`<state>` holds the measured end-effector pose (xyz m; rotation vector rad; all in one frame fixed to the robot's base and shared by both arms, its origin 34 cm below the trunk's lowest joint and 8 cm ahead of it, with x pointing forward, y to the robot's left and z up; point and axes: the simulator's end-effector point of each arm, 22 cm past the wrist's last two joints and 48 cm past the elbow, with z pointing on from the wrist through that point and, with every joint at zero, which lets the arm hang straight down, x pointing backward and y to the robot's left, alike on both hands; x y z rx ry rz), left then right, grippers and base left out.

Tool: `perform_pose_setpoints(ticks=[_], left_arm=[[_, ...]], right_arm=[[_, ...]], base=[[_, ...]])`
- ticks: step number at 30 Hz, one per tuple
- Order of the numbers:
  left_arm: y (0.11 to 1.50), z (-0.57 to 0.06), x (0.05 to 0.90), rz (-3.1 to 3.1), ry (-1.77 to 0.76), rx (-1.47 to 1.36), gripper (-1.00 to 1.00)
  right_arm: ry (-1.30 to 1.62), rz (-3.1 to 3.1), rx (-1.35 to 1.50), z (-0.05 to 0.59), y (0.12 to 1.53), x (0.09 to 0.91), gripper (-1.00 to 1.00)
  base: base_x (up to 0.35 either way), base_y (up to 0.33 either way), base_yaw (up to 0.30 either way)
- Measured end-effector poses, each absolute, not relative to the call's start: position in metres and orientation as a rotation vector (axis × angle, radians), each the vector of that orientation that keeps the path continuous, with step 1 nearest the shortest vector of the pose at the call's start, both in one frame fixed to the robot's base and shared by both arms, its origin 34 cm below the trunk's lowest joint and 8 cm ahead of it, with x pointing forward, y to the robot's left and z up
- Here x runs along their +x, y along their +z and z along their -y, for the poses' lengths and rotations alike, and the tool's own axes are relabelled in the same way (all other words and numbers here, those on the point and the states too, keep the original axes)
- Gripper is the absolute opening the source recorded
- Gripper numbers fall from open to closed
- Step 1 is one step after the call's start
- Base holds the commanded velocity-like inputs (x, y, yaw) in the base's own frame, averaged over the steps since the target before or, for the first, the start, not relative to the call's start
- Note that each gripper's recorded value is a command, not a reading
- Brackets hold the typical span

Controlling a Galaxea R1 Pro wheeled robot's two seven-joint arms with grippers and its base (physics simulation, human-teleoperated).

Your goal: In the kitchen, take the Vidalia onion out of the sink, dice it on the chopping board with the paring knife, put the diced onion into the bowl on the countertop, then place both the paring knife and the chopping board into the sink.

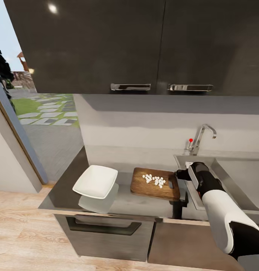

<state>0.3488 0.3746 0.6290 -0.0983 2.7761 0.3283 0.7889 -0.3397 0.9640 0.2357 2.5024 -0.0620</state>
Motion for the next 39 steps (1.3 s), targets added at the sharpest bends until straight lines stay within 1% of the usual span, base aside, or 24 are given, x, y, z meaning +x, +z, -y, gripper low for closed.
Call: perform_pose_setpoints(ticks=[18,28,39], left_arm=[[0.626,-0.375,0.344,-2.789,0.33,-0.096,1.0],[0.625,-0.374,0.343,-2.791,0.329,-0.096,1.0],[0.624,-0.374,0.34,-2.799,0.331,-0.094,1.0]], right_arm=[[-0.061,-2.524,0.235,0.338,0.952,0.787,1.0],[-0.038,-2.527,0.219,0.321,0.949,0.788,1.0],[-0.042,-2.54,0.219,0.322,0.942,0.787,1.0]], base=[[0.0,0.0,0.0],[0.0,0.0,0.0],[0.0,0.0,0.0]])
